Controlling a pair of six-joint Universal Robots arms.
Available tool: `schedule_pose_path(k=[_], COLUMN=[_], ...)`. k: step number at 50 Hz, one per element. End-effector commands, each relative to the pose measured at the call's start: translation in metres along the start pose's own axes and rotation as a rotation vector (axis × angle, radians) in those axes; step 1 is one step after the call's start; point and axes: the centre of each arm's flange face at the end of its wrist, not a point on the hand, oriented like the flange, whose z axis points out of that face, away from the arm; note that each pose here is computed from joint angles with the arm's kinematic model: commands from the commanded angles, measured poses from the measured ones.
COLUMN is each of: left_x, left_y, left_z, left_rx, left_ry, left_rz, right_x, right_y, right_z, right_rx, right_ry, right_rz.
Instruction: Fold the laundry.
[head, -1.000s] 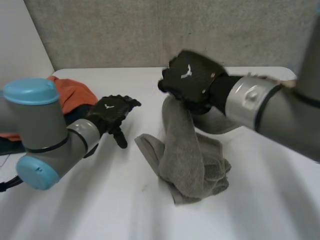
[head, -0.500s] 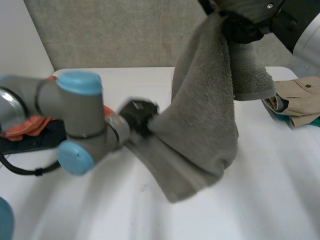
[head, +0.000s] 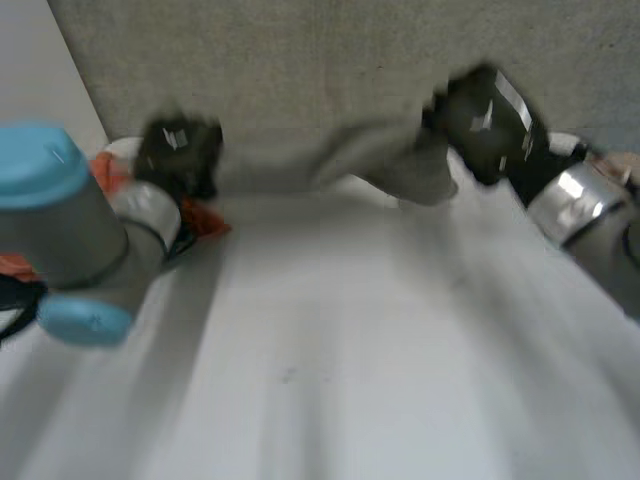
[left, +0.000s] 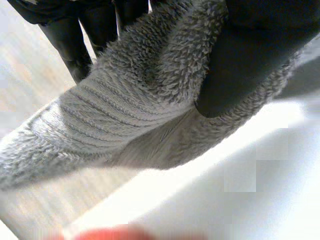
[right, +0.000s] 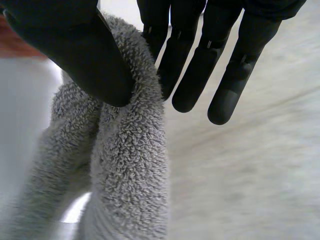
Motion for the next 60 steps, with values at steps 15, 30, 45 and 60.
schedule_pose_path(k=[15, 30, 45, 60], left_x=[0.015, -0.017, -0.003, 0.002], left_y=[0.052, 0.068, 0.097, 0.102], left_z=[-0.044, -0.059, -0.044, -0.029], left_rx=[-0.239, -0.414, -0.471, -0.446], left_ry=[0.086, 0.114, 0.236, 0.208], left_rz=[0.079, 0.006, -0.067, 0.050], right_x=[-0.056, 0.016, -0.031, -0.038], right_y=[0.024, 0.010, 0.058, 0.074], right_z=[-0.061, -0.026, -0.006, -0.005], right_rx=[-0.483, -0.710, -0.913, -0.869], right_ry=[-0.387, -0.100, -0.282, -0.194], right_rz=[0.281, 0.484, 0.507, 0.482])
